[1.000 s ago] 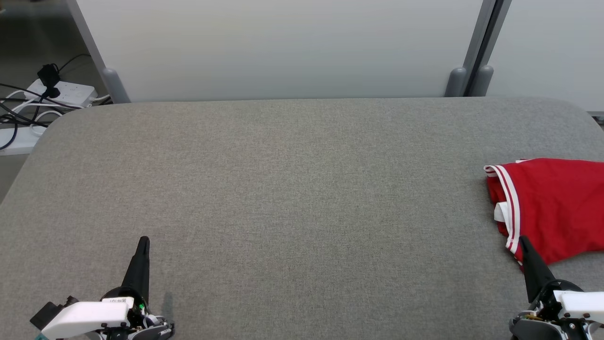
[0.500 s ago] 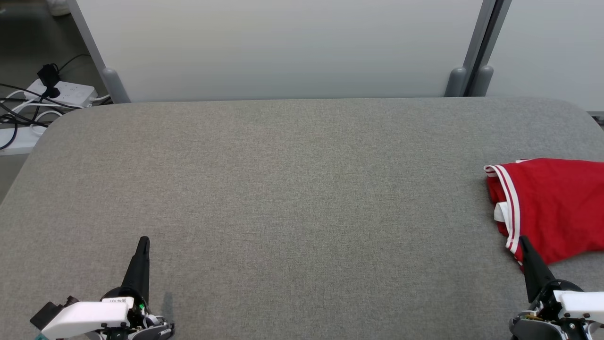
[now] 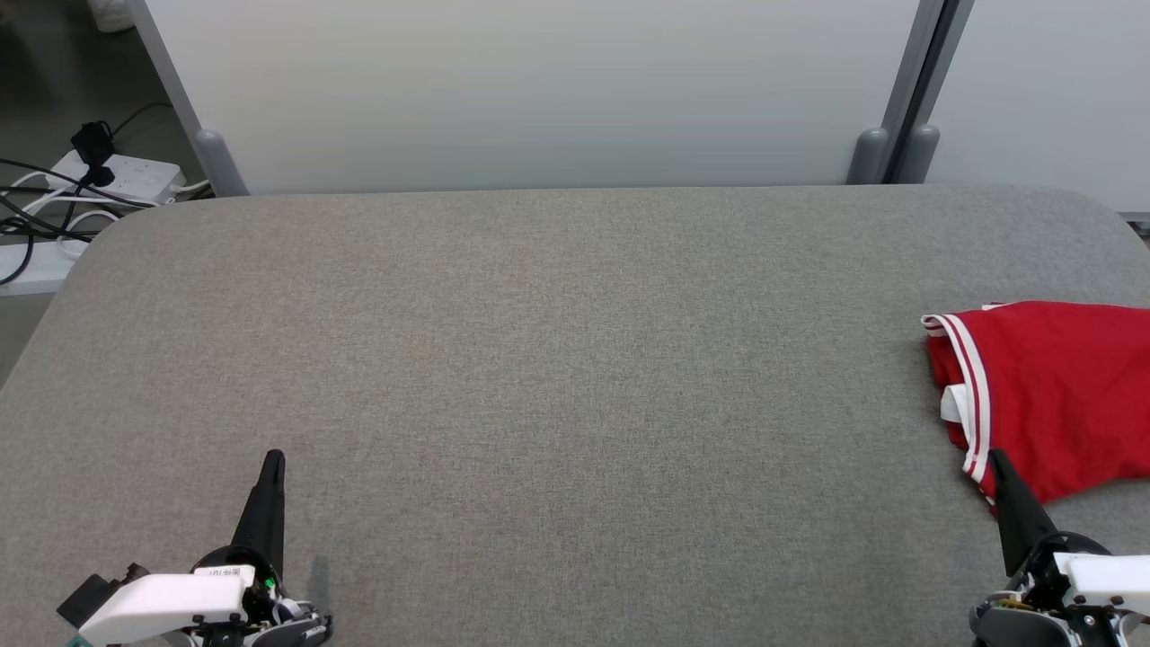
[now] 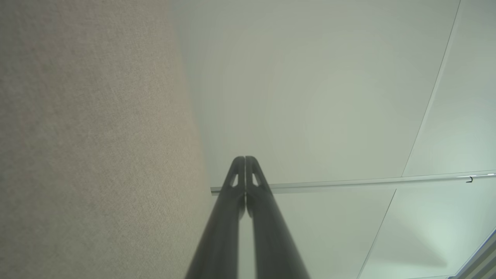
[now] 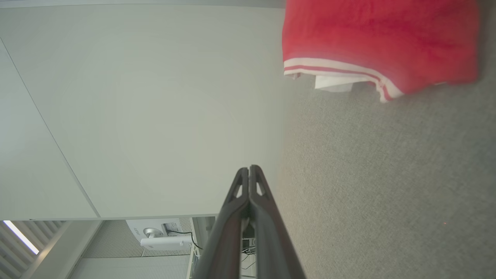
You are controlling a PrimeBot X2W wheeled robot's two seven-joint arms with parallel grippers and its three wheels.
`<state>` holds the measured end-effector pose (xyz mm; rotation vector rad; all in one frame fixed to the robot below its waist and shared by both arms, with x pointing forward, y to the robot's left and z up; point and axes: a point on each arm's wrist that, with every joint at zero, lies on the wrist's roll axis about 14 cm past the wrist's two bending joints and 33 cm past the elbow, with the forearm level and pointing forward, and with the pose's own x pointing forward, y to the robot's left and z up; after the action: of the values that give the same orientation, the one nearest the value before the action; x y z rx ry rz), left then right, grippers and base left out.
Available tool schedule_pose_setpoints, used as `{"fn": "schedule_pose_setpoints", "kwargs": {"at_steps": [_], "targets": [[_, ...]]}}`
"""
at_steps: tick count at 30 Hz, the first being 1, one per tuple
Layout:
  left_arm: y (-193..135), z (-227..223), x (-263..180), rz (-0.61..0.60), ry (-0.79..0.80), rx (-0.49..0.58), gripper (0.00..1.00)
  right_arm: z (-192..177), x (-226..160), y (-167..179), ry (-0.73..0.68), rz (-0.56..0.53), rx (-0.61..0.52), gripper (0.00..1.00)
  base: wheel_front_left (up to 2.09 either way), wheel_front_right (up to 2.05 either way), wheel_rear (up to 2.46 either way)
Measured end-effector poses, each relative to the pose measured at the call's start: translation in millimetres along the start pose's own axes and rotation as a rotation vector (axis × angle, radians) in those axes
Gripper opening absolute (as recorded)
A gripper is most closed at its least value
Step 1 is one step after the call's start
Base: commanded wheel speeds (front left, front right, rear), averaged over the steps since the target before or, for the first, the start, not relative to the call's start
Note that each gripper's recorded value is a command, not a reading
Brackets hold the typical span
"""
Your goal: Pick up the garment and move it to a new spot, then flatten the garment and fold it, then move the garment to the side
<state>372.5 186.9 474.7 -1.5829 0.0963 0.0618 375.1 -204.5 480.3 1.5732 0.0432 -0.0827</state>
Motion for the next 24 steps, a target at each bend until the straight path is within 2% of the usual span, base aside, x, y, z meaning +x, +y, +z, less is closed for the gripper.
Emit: {"fn": "schedule_pose_setpoints", "kwargs": {"at_steps": [24], "targets": [[0.0, 0.0, 0.0, 0.000, 0.000, 0.000, 0.00, 0.0, 0.0, 0.0, 0.000, 0.000, 0.000, 0.00, 0.00, 0.00, 0.00]]}}
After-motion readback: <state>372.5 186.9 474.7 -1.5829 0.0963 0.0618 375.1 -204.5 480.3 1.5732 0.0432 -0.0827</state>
